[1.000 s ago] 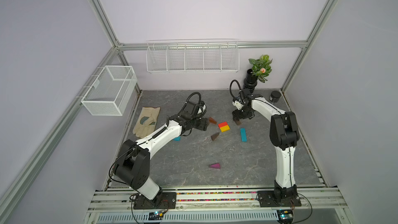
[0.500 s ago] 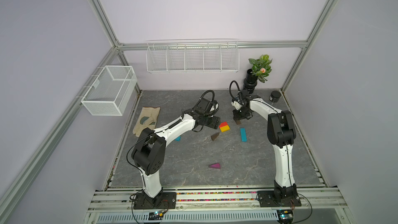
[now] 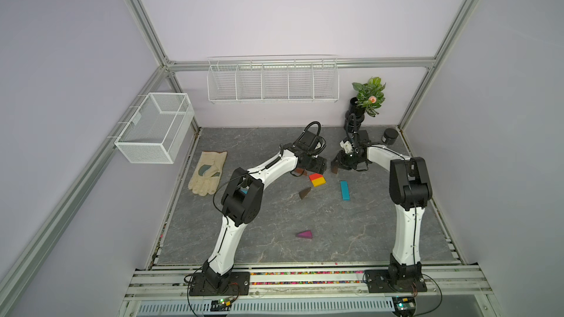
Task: Assemble a small pinwheel with building blocks
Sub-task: Pick up the building block from the center of the board.
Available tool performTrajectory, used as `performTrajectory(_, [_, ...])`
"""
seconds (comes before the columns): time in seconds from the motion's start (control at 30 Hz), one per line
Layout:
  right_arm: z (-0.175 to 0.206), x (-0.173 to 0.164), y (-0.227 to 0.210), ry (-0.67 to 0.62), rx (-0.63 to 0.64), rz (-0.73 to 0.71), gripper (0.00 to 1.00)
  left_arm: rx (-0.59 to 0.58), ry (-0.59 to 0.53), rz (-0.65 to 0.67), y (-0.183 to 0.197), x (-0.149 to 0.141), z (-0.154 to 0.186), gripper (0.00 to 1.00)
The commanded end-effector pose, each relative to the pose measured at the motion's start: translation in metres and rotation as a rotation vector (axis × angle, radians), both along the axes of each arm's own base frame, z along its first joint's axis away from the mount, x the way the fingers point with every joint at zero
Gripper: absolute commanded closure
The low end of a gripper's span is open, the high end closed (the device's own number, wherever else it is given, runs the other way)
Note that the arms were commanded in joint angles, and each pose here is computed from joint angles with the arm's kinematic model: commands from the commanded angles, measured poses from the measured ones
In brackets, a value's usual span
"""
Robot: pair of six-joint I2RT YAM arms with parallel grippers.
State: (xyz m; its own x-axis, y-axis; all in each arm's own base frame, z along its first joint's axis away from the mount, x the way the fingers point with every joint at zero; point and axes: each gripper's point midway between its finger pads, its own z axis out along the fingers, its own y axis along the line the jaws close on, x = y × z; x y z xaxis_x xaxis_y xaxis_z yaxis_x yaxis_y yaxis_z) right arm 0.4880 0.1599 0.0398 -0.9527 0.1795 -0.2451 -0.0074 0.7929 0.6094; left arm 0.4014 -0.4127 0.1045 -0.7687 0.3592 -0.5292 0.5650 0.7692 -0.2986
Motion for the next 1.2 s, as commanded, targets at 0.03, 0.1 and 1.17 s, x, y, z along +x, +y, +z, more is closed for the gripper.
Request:
performTrajectory(0.03, [0.038,0.013,0.019,-0.05,0.18,-0.048,0.72,-0.022,0.044,0.015,-0.01,0.003,-0.002,0.26])
performTrajectory(0.1, [0.042,0.015,0.022,-0.051,0.217,-0.058,0.72,-0.015,0.052,0.012,-0.013,0.005,-0.008,0.26])
performTrajectory(1.17, [0.058,-0.018,0.035,-0.063,0.29,-0.015,0.71,-0.141,0.017,0.018,-0.059,0.039,-0.012,0.71])
